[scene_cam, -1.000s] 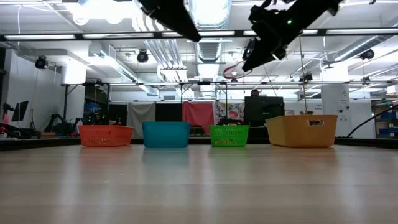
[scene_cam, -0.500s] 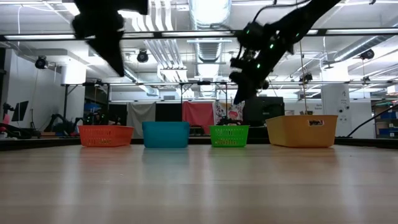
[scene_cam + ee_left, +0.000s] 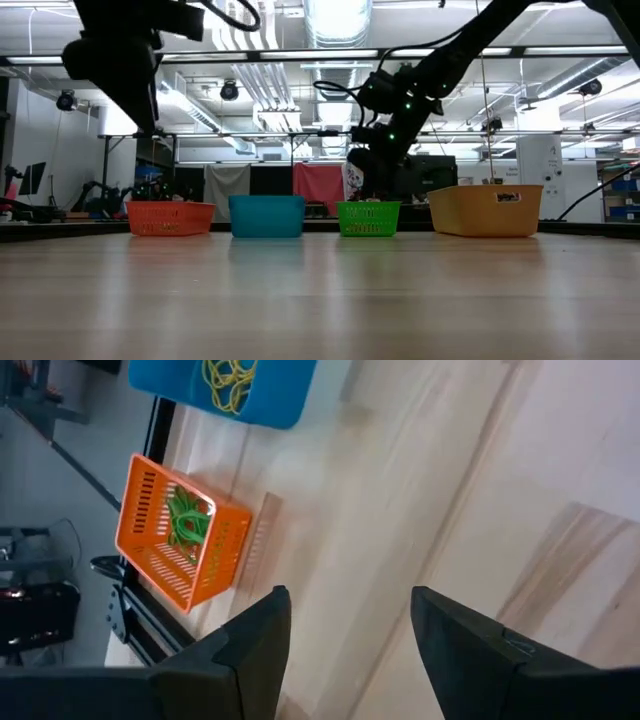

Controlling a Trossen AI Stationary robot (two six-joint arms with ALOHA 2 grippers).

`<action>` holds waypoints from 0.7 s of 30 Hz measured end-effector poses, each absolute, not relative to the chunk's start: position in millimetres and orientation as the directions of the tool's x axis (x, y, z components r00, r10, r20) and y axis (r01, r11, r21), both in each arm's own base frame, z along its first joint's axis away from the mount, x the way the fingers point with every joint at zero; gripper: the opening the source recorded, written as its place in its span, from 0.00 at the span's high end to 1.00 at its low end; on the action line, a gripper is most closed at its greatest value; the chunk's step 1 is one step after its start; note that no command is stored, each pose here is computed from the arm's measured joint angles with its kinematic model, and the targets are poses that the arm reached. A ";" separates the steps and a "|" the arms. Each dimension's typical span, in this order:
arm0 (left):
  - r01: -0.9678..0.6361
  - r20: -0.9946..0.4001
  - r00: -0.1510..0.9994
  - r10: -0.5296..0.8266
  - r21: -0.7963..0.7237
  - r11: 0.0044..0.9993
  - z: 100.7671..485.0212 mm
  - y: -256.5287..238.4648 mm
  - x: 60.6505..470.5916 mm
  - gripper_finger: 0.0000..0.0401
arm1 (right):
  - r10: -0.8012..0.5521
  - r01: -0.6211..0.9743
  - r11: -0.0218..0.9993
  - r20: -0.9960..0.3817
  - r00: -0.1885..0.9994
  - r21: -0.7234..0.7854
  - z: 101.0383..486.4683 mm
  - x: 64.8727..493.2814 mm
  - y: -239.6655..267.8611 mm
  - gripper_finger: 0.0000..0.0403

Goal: Sort rubber bands into baskets
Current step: Put the orange rubber band into the green bin, then put the green rubber band into the orange bin

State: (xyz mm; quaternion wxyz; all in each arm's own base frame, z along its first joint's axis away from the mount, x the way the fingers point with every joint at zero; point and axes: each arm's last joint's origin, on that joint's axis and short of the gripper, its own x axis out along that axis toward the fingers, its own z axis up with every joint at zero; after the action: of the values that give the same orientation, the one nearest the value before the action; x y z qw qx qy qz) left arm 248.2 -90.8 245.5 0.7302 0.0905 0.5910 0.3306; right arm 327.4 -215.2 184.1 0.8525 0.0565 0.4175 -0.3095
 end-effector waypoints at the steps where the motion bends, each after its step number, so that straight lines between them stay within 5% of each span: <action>1: -0.374 -0.801 0.080 0.593 0.527 0.763 243.3 -90.5 247.5 0.52 | -0.481 0.577 0.801 -0.746 0.460 -0.160 184.5 327.6 -215.4 0.85; 11: -0.366 -0.861 -0.005 0.509 0.475 0.800 221.1 -90.9 239.2 0.52 | -0.468 0.599 0.789 -0.765 0.442 -0.136 205.0 316.0 -207.0 0.56; 16: -0.422 -0.964 -0.101 0.246 0.265 0.867 219.4 -97.6 234.3 0.53 | -0.453 0.602 0.789 -0.779 0.433 -0.124 221.5 307.4 -196.3 0.51; 21: -0.446 -0.992 -0.072 0.099 0.121 0.887 218.3 -99.6 228.5 0.58 | -0.424 0.581 0.806 -0.797 0.430 -0.115 233.2 301.7 -176.9 0.51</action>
State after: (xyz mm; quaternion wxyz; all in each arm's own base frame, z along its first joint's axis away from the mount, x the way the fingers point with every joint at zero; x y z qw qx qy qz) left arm 228.5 -99.6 218.3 0.6701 -0.1233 0.7031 0.2035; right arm 301.7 -176.9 233.2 0.8408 0.0891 0.4424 -0.2988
